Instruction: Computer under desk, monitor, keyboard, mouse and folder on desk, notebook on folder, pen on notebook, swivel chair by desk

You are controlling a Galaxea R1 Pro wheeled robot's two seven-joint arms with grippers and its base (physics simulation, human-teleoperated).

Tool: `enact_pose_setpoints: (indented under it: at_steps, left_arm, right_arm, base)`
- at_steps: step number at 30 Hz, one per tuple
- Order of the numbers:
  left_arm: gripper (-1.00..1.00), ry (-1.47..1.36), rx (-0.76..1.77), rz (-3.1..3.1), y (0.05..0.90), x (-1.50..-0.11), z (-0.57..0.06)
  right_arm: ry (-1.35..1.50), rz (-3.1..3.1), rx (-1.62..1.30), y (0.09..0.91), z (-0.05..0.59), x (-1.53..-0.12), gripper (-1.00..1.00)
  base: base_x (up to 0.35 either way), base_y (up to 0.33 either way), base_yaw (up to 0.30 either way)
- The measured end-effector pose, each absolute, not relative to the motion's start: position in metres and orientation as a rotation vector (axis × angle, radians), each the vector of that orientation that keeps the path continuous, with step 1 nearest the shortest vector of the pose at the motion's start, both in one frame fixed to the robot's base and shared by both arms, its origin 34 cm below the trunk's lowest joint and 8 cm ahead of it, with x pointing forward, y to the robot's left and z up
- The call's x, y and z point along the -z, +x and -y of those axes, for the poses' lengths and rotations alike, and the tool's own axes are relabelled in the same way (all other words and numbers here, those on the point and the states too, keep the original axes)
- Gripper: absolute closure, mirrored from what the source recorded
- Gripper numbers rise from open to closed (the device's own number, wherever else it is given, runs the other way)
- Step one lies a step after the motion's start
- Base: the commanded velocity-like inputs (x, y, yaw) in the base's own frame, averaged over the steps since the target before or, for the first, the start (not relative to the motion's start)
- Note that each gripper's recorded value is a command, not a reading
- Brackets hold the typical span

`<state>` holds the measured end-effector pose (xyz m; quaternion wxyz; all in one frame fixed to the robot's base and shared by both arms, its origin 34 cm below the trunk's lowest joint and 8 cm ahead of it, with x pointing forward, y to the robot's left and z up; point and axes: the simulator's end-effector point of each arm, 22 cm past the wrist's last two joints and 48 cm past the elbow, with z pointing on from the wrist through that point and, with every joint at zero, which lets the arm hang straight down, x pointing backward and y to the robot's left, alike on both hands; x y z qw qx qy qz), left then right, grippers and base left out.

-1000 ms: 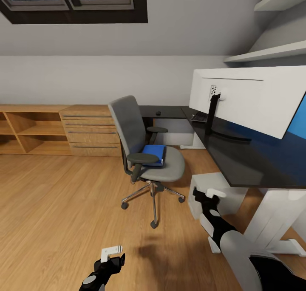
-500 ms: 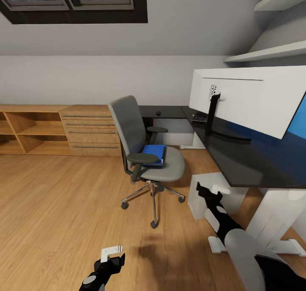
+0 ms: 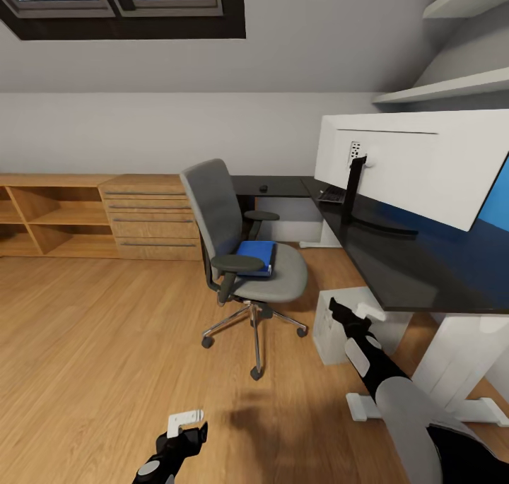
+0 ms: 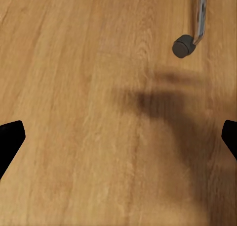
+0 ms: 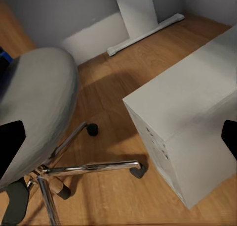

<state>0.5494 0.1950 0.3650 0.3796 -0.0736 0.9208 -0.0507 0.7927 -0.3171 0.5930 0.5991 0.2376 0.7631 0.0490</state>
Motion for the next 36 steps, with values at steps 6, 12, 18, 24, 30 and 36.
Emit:
enact_pose_setpoints:
  at_steps: [6, 12, 18, 24, 30, 36]
  left_arm:
    - [-1.0, -0.19, 0.135, -2.343, 0.551, -0.367, -0.192]
    - [-1.0, -0.192, 0.134, -2.327, 0.553, -0.369, -0.193]
    - [-1.0, -0.192, 0.133, -2.321, 0.554, -0.371, -0.193]
    - [-1.0, -0.192, 0.133, -2.32, 0.554, -0.371, -0.193]
    - [-1.0, -0.192, 0.133, -2.319, 0.554, -0.371, -0.193]
    - [-1.0, -0.192, 0.133, -2.319, 0.554, -0.371, -0.193]
  right_arm:
    - [0.536, -1.769, -0.125, 0.793, 0.304, -0.593, -1.0]
    - [0.548, -1.756, -0.109, 0.793, 0.303, -0.595, -1.0]
    - [0.549, -1.754, -0.107, 0.793, 0.302, -0.595, -1.0]
    - [0.549, -1.753, -0.107, 0.793, 0.302, -0.596, -1.0]
    - [0.549, -1.752, -0.107, 0.793, 0.302, -0.596, -1.0]
    - [0.549, -1.752, -0.107, 0.793, 0.302, -0.596, -1.0]
  base:
    - [0.0, 0.0, 0.0]
    - [0.038, 0.0, 0.0]
    - [0.176, 0.0, 0.0]
    - [0.263, 0.0, 0.0]
    - [0.283, 0.0, 0.0]
    - [0.285, 0.001, 0.0]
